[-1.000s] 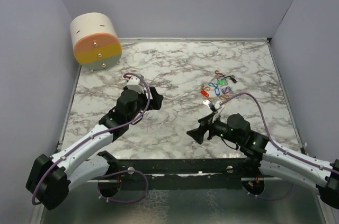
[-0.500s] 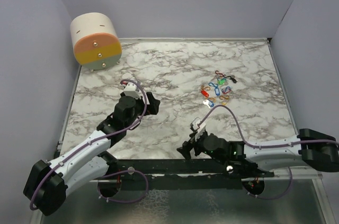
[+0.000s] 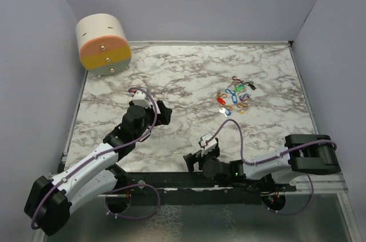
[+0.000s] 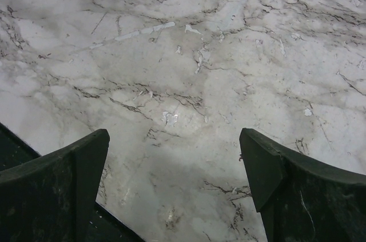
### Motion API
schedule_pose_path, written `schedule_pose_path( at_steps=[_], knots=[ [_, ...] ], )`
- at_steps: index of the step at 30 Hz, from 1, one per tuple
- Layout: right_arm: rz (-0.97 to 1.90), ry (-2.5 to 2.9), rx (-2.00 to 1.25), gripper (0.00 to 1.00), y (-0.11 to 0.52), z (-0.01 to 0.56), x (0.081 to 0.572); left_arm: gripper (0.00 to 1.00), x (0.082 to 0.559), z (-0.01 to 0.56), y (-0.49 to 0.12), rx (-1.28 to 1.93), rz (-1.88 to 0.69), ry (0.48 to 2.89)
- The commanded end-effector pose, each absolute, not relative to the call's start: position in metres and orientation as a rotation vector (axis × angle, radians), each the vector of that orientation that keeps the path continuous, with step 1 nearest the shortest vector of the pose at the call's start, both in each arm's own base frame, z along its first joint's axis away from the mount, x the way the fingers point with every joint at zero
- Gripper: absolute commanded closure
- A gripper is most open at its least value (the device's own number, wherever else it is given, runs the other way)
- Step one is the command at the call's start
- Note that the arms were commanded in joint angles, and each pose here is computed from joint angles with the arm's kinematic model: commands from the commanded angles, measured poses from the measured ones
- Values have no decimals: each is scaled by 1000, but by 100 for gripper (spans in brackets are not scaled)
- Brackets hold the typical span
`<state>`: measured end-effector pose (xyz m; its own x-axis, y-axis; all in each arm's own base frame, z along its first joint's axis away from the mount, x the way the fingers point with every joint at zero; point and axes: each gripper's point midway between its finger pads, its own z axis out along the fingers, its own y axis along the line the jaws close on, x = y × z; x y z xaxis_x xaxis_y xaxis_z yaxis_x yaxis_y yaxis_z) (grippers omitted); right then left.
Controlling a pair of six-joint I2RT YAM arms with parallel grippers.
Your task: Put the keys on the keyring
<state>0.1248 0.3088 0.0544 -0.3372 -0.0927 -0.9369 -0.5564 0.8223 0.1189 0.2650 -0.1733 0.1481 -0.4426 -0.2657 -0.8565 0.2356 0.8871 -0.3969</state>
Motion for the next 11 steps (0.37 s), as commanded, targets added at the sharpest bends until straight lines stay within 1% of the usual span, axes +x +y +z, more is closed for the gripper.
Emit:
schedule_pose_path(
  at_steps=[1,11],
  knots=[
    [500,1842,-334,1,310,66,132,1,264,148,-169,-47,-557,1934],
    [488,1853,-341,0,308,63,132,1,267,145,-168,-28,-526,1945]
  ],
)
